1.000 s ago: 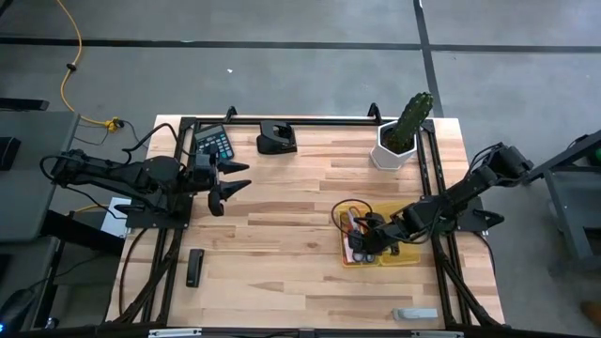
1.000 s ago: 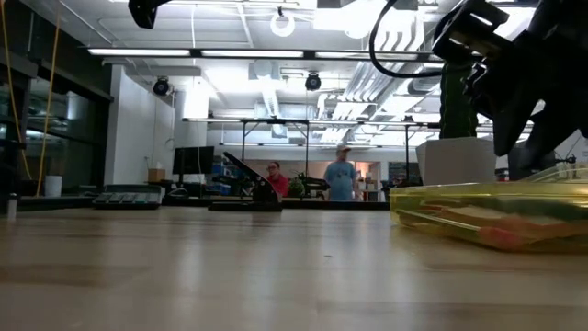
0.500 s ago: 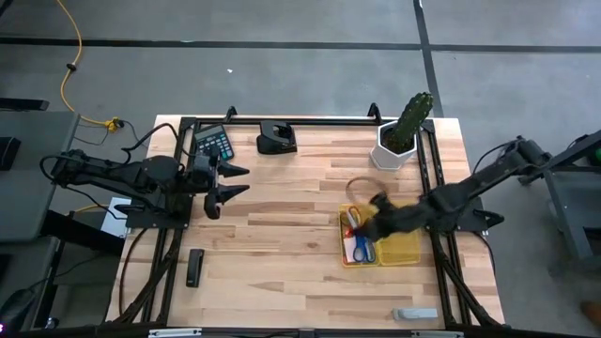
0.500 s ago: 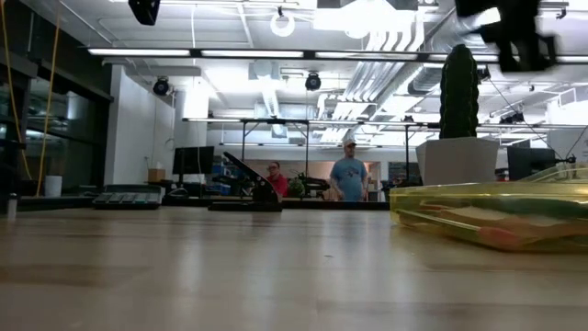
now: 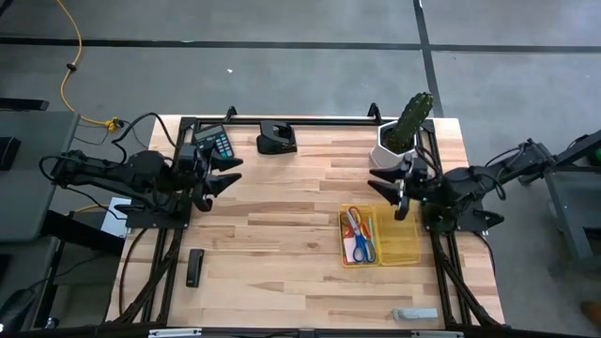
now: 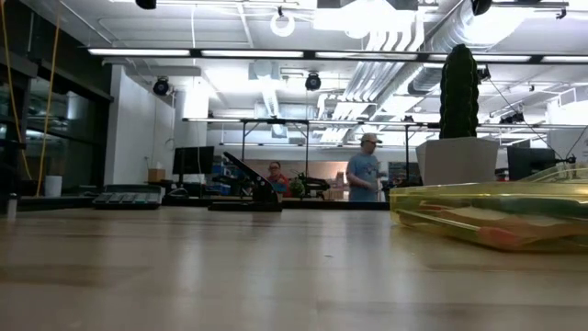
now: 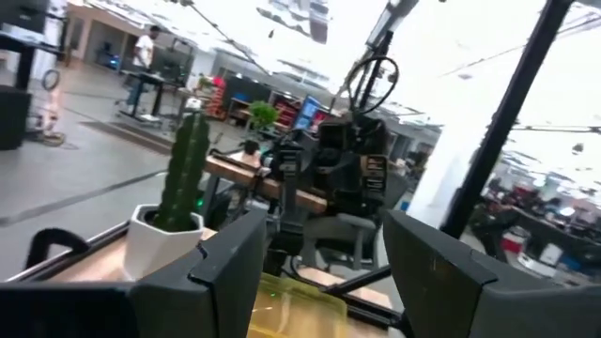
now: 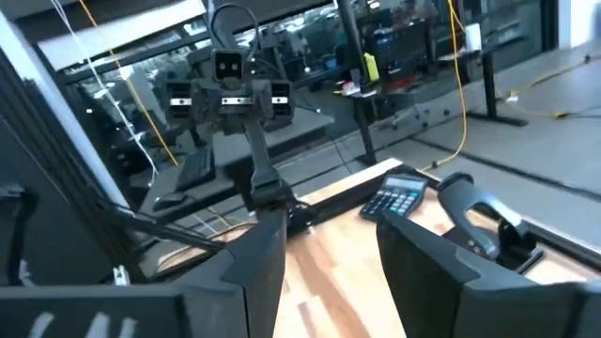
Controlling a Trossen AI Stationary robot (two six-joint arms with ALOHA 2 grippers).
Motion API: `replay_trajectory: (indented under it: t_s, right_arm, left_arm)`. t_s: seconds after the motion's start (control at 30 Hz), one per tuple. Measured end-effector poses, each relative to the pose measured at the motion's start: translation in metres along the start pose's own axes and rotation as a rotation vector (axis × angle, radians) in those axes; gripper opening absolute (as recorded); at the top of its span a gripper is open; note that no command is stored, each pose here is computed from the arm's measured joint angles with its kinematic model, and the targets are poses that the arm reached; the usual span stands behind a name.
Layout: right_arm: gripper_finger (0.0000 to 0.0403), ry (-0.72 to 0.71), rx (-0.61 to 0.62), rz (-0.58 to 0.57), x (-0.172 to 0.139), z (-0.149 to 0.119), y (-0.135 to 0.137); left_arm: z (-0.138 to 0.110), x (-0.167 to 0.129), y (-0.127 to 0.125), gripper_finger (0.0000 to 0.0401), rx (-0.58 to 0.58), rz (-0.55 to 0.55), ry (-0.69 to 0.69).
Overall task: Pack school essentials
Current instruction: Return to Home Position
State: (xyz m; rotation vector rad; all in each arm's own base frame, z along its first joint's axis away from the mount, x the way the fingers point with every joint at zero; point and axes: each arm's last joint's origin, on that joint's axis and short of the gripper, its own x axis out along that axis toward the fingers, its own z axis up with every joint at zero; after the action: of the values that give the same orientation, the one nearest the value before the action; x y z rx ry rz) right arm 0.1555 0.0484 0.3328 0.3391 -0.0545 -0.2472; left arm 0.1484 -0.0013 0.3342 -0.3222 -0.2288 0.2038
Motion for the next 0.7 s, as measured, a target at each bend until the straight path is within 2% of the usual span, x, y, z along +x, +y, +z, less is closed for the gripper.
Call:
replay_trajectory:
  t_s: [0.2, 0.4, 0.6, 0.7]
  right_arm:
    - [0.0161, 0.022, -0.086, 0.055, 0.001, 0.000, -0.001]
    - [0.0161, 0.023, -0.103, 0.101, -0.001, 0.002, -0.001]
    - [0.0161, 0.014, -0.096, 0.106, -0.004, 0.004, -0.002]
    - [0.0161, 0.021, -0.101, 0.104, -0.004, 0.003, -0.002]
  left_arm:
    - [-0.003, 0.000, 0.003, 0.0205, 0.057, 0.068, 0.021]
    - [-0.009, 0.003, 0.006, 0.0204, 0.166, 0.168, 0.056]
    - [-0.013, 0.010, 0.005, 0.0204, 0.252, 0.185, 0.132]
    - [-0.013, 0.013, 0.003, 0.0204, 0.258, 0.166, 0.158]
